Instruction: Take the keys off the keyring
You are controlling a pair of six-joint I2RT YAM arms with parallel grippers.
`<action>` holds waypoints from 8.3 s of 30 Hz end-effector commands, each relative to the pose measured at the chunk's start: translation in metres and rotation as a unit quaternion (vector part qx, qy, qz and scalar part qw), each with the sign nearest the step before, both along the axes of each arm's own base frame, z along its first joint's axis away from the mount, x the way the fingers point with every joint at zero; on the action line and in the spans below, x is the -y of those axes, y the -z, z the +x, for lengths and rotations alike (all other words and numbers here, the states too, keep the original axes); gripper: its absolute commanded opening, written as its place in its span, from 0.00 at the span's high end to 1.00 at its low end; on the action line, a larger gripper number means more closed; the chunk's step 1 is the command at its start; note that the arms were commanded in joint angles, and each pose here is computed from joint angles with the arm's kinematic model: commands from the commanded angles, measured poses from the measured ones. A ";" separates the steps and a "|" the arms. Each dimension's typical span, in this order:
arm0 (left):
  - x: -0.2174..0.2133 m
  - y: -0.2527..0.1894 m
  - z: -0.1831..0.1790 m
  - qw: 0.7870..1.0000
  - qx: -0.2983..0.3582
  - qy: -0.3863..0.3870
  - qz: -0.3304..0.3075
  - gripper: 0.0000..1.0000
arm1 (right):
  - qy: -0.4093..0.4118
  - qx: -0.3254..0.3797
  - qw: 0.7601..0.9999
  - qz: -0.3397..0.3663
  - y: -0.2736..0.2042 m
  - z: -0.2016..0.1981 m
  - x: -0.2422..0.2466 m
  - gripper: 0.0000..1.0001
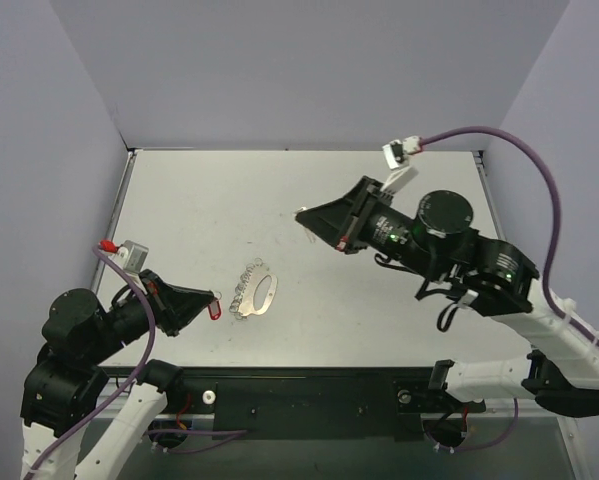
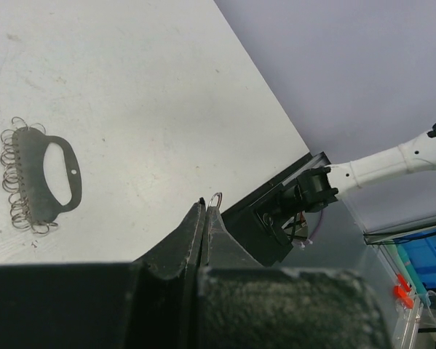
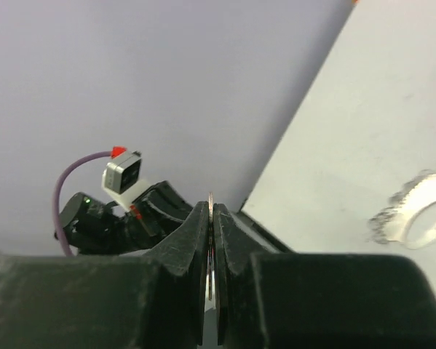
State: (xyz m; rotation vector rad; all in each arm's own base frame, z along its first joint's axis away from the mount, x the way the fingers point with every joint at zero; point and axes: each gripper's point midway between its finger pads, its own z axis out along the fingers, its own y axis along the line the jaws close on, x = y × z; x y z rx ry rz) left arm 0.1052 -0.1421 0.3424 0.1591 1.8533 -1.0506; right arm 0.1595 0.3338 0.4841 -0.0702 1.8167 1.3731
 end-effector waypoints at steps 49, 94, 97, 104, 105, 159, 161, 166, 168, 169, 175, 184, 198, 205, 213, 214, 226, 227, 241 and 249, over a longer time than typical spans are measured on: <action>-0.061 0.120 0.031 0.965 -0.126 -0.214 0.082 1.00 | 0.238 -0.267 0.698 -0.621 0.354 0.178 0.258 1.00; 0.009 0.134 0.089 0.973 -0.198 -0.115 0.022 1.00 | 0.249 -0.154 0.872 -0.392 0.216 0.084 0.211 0.08; 0.029 0.137 0.099 0.974 -0.199 -0.106 0.026 1.00 | 0.248 -0.159 0.883 -0.365 0.211 0.068 0.212 0.08; 0.117 0.144 0.126 0.970 -0.172 -0.099 0.143 1.00 | 0.261 -0.164 0.896 -0.320 0.196 0.038 0.223 0.08; 0.123 0.139 0.133 0.969 -0.155 -0.110 0.161 1.00 | 0.265 -0.163 0.896 -0.318 0.192 0.035 0.226 0.07; 0.314 0.141 0.235 0.958 -0.108 -0.102 0.247 0.16 | 0.300 -0.158 0.901 -0.270 0.145 -0.028 0.274 0.04; 0.301 0.119 0.235 0.961 -0.104 -0.107 0.233 0.16 | 0.297 -0.163 0.900 -0.275 0.147 -0.026 0.272 0.04; 0.258 0.090 0.228 0.960 -0.098 -0.118 0.234 0.14 | 0.286 -0.175 0.899 -0.280 0.158 -0.018 0.261 0.04; 0.231 0.084 0.223 0.958 -0.099 -0.131 0.237 0.13 | 0.282 -0.181 0.898 -0.283 0.165 -0.010 0.254 0.04; 0.216 0.066 0.218 0.962 -0.091 -0.138 0.218 0.13 | 0.281 -0.184 0.897 -0.286 0.171 -0.006 0.251 0.04; 0.137 0.061 0.181 0.962 -0.086 -0.157 0.209 0.12 | 0.247 -0.216 0.894 -0.304 0.205 0.018 0.220 0.04; 0.040 0.084 0.108 0.963 -0.085 -0.154 0.203 0.12 | 0.199 -0.254 0.892 -0.315 0.255 0.049 0.171 0.25; -0.024 0.110 0.062 0.966 -0.053 -0.169 0.187 0.12 | 0.042 -0.270 0.880 -0.388 0.324 0.071 0.027 0.27; -0.035 0.107 0.064 0.965 -0.038 -0.194 0.172 0.12 | 0.019 -0.287 0.877 -0.385 0.349 0.105 -0.011 0.33; -0.041 0.105 0.063 0.964 -0.040 -0.206 0.165 0.12 | 0.089 -0.354 0.847 -0.387 0.398 0.184 0.049 0.74; -0.042 0.106 0.063 0.963 -0.039 -0.209 0.164 0.12 | 0.101 -0.360 0.845 -0.383 0.400 0.195 0.061 0.76; -0.039 0.105 0.064 0.965 -0.035 -0.204 0.163 0.12 | 0.158 -0.438 0.803 -0.371 0.443 0.227 0.144 1.00; -0.038 0.106 0.064 0.965 -0.036 -0.202 0.165 0.12 | 0.157 -0.441 0.801 -0.372 0.445 0.226 0.146 1.00; -0.038 0.107 0.066 0.964 -0.038 -0.204 0.167 0.13 | 0.157 -0.465 0.777 -0.394 0.474 0.211 0.172 0.99; -0.040 0.106 0.065 0.964 -0.036 -0.207 0.163 0.13 | 0.174 -0.488 0.752 -0.408 0.487 0.191 0.207 1.00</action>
